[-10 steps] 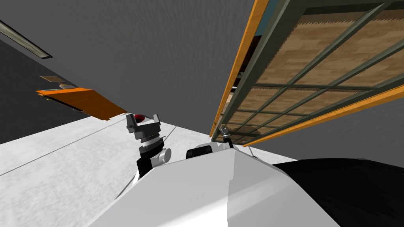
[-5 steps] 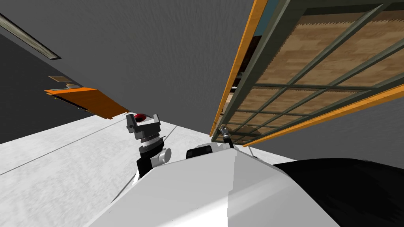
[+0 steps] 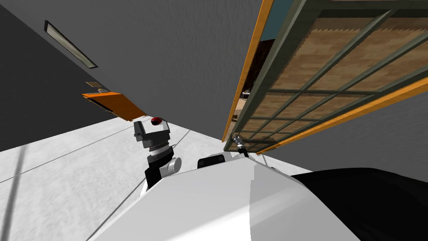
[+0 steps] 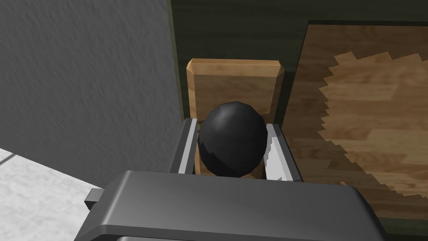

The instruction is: Pull the door open

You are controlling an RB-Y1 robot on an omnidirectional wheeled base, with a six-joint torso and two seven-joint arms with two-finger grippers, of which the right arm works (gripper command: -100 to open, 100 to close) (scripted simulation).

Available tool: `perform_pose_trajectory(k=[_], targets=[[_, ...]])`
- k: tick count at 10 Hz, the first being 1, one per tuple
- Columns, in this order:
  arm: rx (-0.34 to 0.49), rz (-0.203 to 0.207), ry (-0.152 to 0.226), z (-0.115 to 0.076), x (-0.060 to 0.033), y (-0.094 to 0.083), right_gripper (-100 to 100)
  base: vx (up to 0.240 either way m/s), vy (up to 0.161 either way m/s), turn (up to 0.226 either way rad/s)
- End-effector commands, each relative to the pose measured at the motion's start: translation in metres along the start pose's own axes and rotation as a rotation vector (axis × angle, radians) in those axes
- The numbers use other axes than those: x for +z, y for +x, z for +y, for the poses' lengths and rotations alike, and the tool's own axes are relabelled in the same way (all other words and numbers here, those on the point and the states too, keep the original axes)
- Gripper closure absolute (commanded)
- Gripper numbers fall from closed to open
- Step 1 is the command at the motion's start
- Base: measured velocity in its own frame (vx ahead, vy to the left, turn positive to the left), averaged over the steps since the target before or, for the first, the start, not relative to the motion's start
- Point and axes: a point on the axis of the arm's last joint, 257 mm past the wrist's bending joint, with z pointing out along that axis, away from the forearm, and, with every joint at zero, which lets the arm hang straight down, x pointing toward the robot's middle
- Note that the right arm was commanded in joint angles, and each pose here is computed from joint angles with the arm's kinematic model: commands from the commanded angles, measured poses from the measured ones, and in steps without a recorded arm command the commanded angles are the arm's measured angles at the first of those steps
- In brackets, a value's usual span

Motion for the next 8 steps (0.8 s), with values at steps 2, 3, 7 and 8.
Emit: perform_pose_trajectory(k=[2, 3, 7, 8], targets=[[0.007, 0.008, 0.044, -0.001, -0.0042, 0.004, 100, -0.196, -0.016, 0.102], [0.008, 0.006, 0.057, -0.002, -0.0061, 0.004, 100, -0.230, -0.036, 0.096], [0.006, 0.001, 0.109, -0.004, -0.0202, 0.002, 100, -0.183, -0.018, 0.078], [0.005, 0.001, 0.127, -0.005, -0.0240, 0.003, 100, -0.253, -0.041, 0.072]])
